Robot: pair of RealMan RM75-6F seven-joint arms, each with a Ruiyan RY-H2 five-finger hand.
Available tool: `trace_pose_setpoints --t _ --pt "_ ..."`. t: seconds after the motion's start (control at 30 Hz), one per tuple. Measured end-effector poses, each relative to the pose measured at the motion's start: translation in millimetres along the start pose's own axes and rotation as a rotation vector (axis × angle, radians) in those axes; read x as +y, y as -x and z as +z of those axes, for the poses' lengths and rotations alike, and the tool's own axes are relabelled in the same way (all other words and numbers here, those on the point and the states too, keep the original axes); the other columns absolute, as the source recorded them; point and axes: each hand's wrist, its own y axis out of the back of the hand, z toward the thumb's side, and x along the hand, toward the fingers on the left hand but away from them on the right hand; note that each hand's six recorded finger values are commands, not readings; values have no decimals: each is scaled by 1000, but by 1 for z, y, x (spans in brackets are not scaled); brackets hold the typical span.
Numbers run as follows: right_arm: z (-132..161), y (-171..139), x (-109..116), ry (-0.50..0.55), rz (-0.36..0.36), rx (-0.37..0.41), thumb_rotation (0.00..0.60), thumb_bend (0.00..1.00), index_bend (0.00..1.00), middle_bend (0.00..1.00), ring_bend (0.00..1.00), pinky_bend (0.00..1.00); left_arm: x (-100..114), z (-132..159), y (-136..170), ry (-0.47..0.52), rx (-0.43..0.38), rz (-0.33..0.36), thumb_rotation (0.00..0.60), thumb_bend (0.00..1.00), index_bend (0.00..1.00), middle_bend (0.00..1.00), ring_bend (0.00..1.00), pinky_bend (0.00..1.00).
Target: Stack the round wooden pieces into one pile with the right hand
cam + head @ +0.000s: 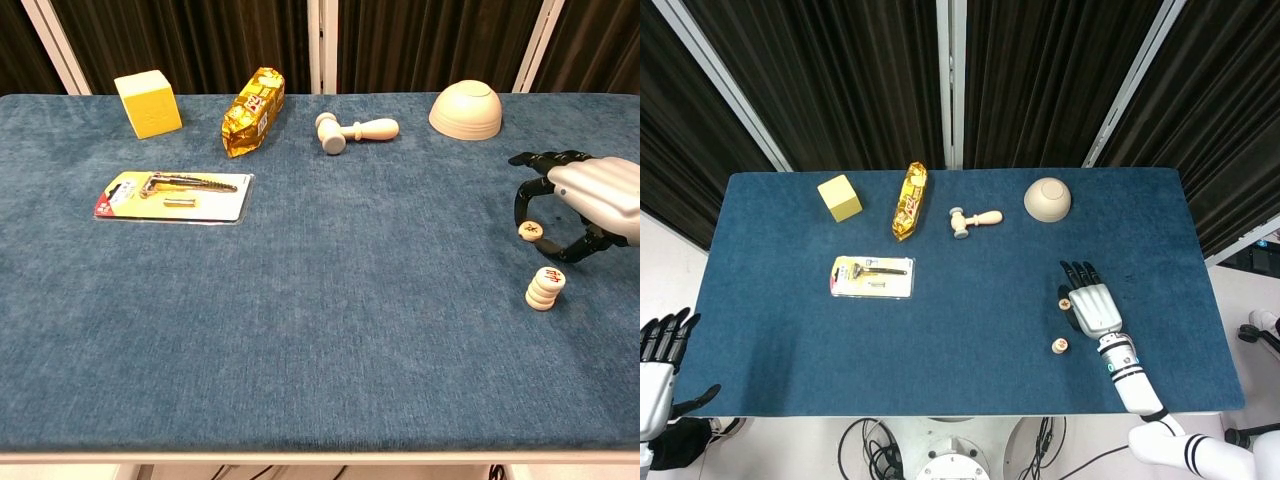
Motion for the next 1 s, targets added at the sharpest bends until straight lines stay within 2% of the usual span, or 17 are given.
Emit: trace_pose_setpoints --t 0.33,0.57,0.77,1.0 --pt "0 -13 25 35 -30 42 600 331 481 43 0 0 0 1 0 -3 -4 1 600 95 26 0 0 0" --pt "1 -47 48 34 -22 103 600 329 481 54 0 0 -2 4 0 -11 -8 -5 600 95 26 0 0 0" --pt "8 -79 48 16 -13 148 600 329 480 55 0 0 -4 6 0 -16 -10 -10 600 95 26 0 0 0" --pt "18 -86 38 -6 6 178 600 330 481 55 0 0 -4 6 1 -13 -17 -14 600 95 26 0 0 0"
